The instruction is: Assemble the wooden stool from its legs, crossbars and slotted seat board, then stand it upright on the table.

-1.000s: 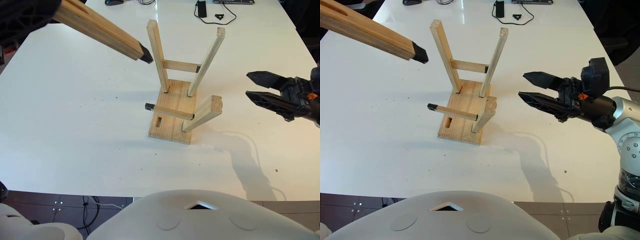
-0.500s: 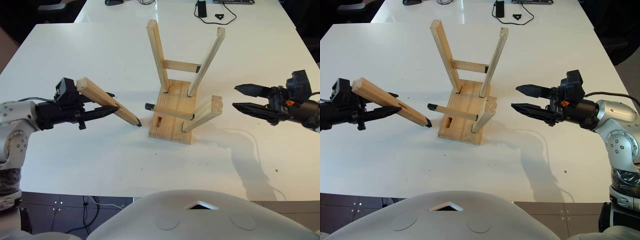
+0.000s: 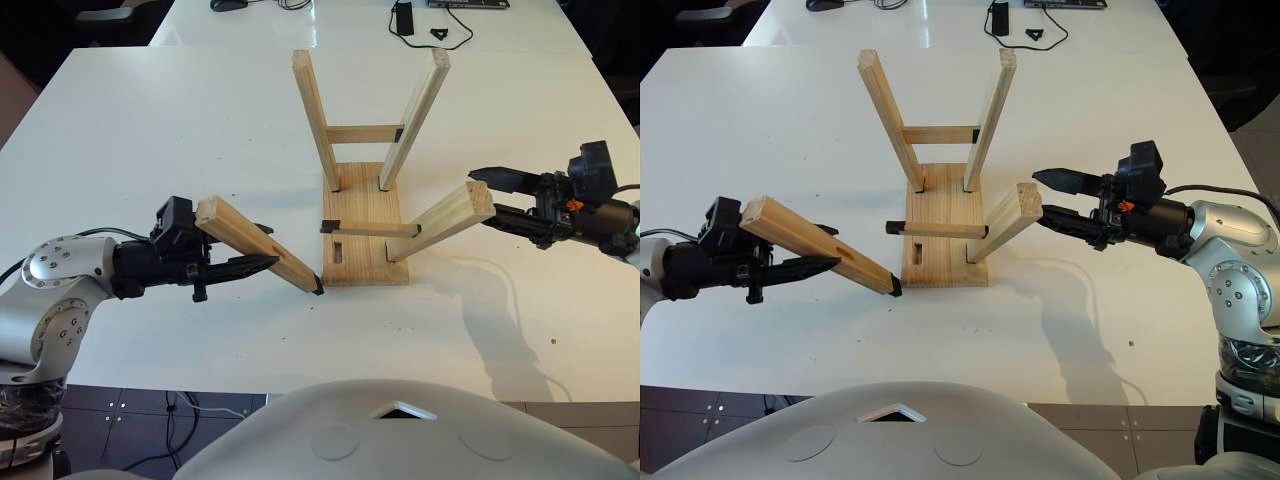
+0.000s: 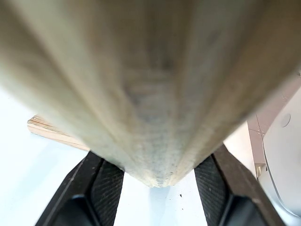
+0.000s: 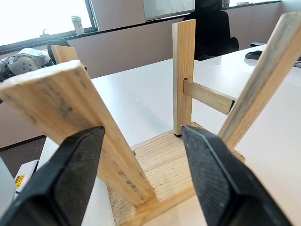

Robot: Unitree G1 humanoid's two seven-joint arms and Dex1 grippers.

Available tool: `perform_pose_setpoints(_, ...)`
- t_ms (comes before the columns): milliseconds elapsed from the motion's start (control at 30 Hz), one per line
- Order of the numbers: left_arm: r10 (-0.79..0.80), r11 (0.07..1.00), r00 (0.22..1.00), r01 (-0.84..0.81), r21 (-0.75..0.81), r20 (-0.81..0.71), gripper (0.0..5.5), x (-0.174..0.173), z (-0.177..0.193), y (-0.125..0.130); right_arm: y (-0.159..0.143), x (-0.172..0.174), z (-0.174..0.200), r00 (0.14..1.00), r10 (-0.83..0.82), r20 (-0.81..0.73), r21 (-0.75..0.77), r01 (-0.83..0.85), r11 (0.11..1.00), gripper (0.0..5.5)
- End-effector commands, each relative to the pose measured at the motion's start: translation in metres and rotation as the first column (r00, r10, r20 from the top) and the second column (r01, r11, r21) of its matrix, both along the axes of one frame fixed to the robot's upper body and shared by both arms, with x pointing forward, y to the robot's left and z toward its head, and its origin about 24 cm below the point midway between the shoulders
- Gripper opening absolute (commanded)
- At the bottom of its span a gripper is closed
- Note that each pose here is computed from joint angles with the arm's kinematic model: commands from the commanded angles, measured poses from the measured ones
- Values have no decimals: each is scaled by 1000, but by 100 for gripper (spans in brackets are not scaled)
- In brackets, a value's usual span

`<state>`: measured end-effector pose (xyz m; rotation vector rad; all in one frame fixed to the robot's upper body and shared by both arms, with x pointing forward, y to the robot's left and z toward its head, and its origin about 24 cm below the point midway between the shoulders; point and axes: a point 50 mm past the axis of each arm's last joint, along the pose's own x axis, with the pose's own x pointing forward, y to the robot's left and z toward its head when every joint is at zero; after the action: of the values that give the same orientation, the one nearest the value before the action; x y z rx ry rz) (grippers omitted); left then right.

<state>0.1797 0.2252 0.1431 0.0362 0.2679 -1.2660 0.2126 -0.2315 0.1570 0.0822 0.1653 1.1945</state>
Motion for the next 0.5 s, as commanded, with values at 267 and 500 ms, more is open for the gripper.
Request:
perform_pose_setpoints(267,-135,991,973,129,43,187,203,13,48,-14,-3,2,1,1000,-9,16,-17,9,1000,297)
perform_pose_setpoints(500,-140,990,968,131,56,209,203,32,36,-16,0,5,0,1000,10,16,-19,-10,1000,297)
